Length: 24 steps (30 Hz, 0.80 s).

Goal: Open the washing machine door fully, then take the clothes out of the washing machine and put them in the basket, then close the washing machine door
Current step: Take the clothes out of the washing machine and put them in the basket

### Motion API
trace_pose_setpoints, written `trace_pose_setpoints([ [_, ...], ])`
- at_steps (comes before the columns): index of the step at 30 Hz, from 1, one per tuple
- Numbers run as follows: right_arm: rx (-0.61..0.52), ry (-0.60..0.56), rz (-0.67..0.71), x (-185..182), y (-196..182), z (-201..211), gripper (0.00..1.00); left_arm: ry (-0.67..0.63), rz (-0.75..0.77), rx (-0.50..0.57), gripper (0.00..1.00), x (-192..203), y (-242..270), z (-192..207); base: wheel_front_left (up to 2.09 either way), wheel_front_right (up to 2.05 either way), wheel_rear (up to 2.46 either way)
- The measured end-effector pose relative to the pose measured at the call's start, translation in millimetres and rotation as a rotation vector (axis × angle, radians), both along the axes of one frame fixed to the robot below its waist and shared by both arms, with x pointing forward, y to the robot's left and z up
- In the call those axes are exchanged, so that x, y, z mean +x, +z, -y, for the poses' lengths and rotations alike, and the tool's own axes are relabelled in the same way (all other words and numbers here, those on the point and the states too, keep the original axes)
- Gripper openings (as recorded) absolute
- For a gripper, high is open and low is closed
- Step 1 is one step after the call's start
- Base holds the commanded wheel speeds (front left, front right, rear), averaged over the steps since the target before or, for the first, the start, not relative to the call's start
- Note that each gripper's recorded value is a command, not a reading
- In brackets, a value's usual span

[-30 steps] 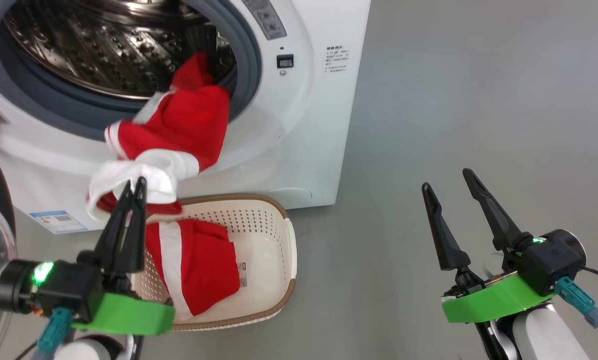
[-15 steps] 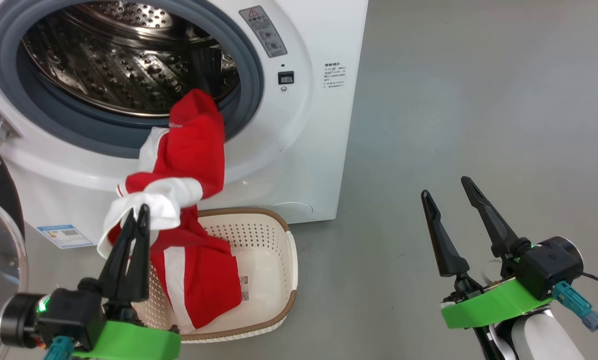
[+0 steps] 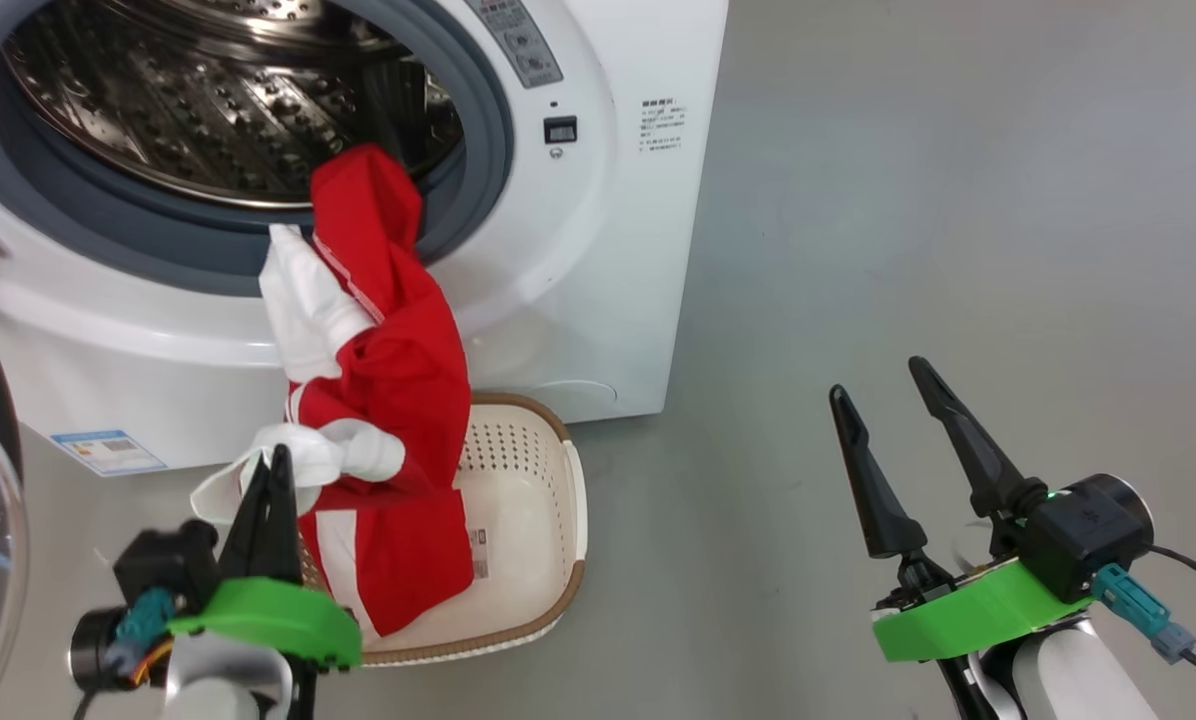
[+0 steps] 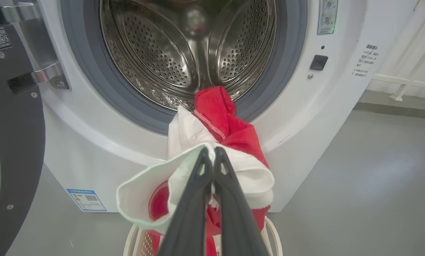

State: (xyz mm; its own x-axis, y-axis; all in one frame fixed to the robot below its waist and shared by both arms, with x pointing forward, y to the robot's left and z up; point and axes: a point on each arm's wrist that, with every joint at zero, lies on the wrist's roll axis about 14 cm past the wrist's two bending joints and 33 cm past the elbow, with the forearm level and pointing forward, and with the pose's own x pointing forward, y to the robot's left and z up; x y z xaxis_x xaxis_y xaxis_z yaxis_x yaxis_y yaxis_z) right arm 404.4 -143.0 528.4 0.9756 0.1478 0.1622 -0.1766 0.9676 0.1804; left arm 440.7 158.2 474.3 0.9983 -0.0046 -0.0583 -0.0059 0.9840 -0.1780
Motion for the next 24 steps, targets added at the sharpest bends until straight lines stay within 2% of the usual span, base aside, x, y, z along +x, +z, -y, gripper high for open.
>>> trace_pose_setpoints([
  [10, -0.008, 0.005, -0.045, 11.1, -17.8, -1.2, 1.00, 0.003, -0.217, -0.020, 0.00, 32.4, -69.6, 2.5, 0.00, 0.00, 0.00],
  [19, -0.022, -0.001, -0.094, 30.4, -41.1, 1.9, 1.00, 0.003, -0.415, -0.019, 0.00, 43.6, -133.5, 5.7, 0.00, 0.00, 0.00],
  [24, -0.030, 0.002, -0.125, 40.5, -56.6, 1.8, 1.00, -0.023, -0.459, -0.030, 0.00, 53.8, -153.5, 14.9, 0.00, 0.00, 0.00],
])
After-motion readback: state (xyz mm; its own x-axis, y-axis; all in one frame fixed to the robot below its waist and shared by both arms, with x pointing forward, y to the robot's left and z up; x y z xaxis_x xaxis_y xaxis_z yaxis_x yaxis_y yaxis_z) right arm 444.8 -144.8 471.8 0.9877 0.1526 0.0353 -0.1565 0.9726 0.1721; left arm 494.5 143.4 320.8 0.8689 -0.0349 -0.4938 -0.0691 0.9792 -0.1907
